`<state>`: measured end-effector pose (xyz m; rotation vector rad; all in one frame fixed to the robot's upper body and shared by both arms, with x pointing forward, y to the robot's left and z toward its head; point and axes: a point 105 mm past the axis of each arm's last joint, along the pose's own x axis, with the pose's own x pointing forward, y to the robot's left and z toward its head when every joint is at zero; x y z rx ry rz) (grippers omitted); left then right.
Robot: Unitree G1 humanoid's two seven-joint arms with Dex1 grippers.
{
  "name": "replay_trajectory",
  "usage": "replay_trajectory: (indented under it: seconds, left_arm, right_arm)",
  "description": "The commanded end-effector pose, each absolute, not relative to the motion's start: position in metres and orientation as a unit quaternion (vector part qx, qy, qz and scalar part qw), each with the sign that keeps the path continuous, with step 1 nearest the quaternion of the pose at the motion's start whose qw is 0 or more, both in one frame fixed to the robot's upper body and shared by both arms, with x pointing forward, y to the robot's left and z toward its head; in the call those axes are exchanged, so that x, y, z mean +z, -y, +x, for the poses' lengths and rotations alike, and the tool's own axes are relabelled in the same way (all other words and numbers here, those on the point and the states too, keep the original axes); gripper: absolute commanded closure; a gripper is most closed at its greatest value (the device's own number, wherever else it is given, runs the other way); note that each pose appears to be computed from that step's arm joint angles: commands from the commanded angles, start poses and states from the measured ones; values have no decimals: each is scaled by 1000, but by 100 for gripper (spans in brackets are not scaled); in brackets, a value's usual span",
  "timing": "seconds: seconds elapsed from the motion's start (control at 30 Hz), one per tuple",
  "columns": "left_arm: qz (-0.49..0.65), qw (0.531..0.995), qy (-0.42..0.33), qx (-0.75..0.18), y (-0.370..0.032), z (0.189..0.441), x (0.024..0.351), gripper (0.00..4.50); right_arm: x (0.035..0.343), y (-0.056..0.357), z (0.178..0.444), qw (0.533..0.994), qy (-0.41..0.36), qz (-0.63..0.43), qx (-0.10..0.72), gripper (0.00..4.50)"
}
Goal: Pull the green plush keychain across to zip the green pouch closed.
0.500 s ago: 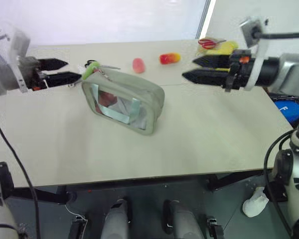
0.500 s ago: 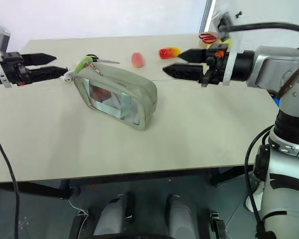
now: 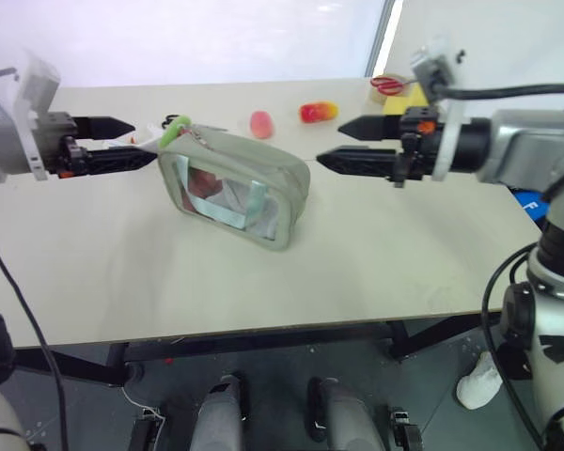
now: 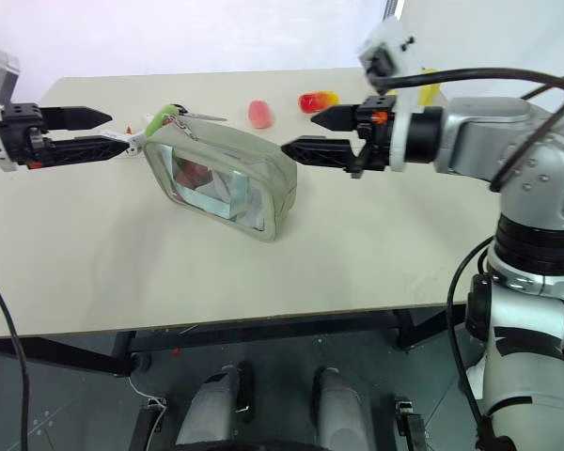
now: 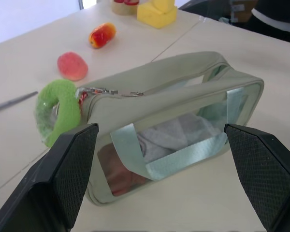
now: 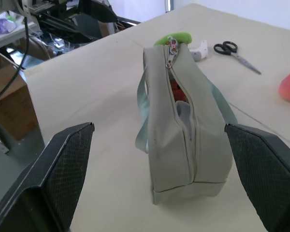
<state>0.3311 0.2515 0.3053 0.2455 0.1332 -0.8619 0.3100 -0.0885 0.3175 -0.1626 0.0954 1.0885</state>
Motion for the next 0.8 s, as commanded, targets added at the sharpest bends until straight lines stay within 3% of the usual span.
replay_trajectory:
  seconds: [0.03,0.23,0.57,0.67,0.8]
  left_arm:
    - [143,901,-16,-410,-254,314,338,4]
    - [151,872,-34,-464,-227,294,320,4]
    - [135,879,-51,-454,-215,287,293,4]
    - [125,884,-52,-446,-215,287,287,0]
    - [123,888,-50,-441,-215,285,286,0]
  right_arm:
    - [332,58,321,852,10,-115,511,0]
    - [319,16,343,839,5,-134,527,0]
    - [253,-19,356,791,-57,-199,576,0]
    - [244,-16,367,793,-61,-219,566,75]
    - [246,-11,377,794,-44,-245,554,276]
